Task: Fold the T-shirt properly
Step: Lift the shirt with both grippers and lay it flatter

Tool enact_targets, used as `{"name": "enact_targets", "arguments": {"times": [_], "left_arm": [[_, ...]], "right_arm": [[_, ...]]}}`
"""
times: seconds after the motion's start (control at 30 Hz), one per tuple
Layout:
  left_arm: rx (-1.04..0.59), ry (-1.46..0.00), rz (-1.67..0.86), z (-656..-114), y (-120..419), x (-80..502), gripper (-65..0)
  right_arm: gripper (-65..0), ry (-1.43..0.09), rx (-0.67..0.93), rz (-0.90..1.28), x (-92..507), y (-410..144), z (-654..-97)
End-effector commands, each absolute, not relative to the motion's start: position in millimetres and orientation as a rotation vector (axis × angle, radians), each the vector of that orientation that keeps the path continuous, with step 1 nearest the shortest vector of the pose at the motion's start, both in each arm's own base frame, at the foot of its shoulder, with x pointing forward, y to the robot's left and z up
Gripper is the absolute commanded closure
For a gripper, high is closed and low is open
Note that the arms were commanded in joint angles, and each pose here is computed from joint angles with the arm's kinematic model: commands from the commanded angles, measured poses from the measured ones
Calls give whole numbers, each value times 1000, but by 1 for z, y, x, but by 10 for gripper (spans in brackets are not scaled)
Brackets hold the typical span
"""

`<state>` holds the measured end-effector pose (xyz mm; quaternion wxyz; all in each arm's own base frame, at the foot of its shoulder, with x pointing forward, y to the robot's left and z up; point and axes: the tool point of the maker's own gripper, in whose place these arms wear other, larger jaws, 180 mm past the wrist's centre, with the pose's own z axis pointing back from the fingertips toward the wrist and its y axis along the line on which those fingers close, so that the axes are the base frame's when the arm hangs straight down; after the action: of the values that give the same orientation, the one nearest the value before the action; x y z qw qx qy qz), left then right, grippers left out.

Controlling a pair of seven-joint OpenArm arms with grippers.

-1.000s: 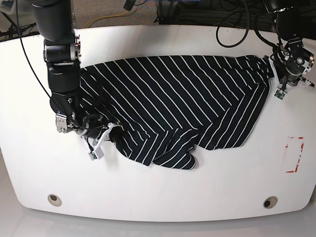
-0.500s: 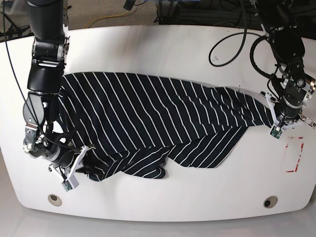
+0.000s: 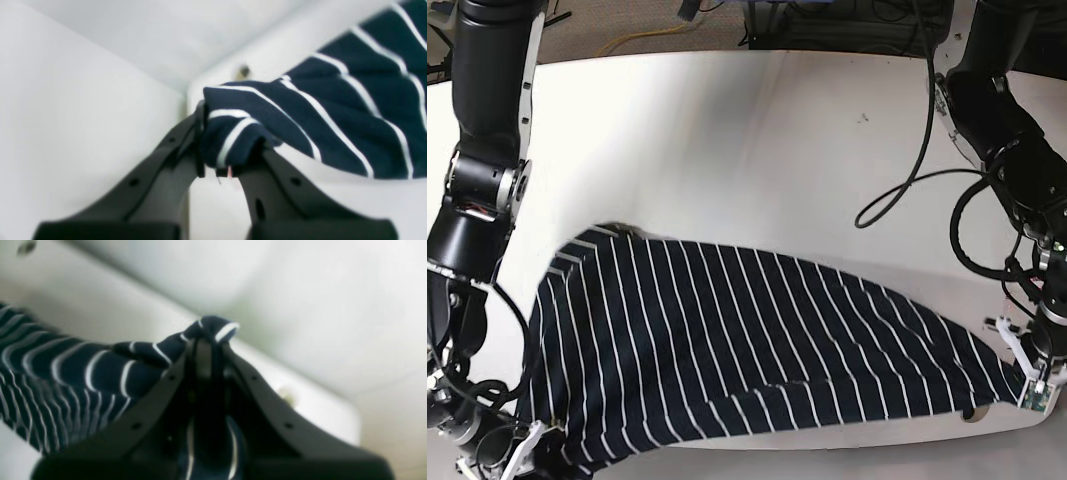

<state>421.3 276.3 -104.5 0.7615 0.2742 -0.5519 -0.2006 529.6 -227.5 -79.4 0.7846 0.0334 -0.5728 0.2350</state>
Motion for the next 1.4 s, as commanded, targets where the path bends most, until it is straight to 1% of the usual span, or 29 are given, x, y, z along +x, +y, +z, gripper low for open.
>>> {"name": "enact_targets", "arguments": {"times": [0.0, 0.07, 0.13, 0.27, 0.4, 0.5, 0.67, 0.83, 0.97, 1.07, 1.17, 1.3, 1.37], "left_arm": [[661, -1352, -389, -39, 284, 426, 0], [717, -1407, -358, -5, 299, 423, 0], [756, -1441, -341, 23, 309, 422, 0], [793, -1457, -308, 49, 329, 422, 0], [771, -1484, -332, 53, 327, 421, 0], [762, -1481, -361, 46, 324, 417, 0], [772, -1435, -416, 18, 314, 408, 0], [765, -1358, -464, -19, 308, 399, 0], [738, -1265, -506, -61, 305, 390, 0], [711, -1150, -499, -106, 318, 374, 0], [674, -1059, -503, -143, 324, 357, 0], [575, -911, -560, -206, 317, 327, 0], [547, -864, -572, -224, 316, 315, 0]], "right_arm": [[0, -1370, 11, 551, 532, -229, -6], [0, -1396, -39, 595, 531, -228, 22], [0, -1446, -39, 624, 527, -222, 51], [0, -1475, -55, 631, 517, -233, 82], [0, -1464, -31, 639, 508, -243, 81], [0, -1414, 14, 628, 505, -249, 56], [0, -1370, 173, 529, 490, -271, 0], [0, -1282, 201, 485, 467, -283, -63], [0, -1195, 223, 447, 439, -285, -125], [0, -1123, 247, 422, 411, -281, -172], [0, -1069, 274, 393, 386, -276, -208], [0, -986, 314, 353, 349, -265, -253], [0, -959, 330, 341, 335, -260, -267]]}}
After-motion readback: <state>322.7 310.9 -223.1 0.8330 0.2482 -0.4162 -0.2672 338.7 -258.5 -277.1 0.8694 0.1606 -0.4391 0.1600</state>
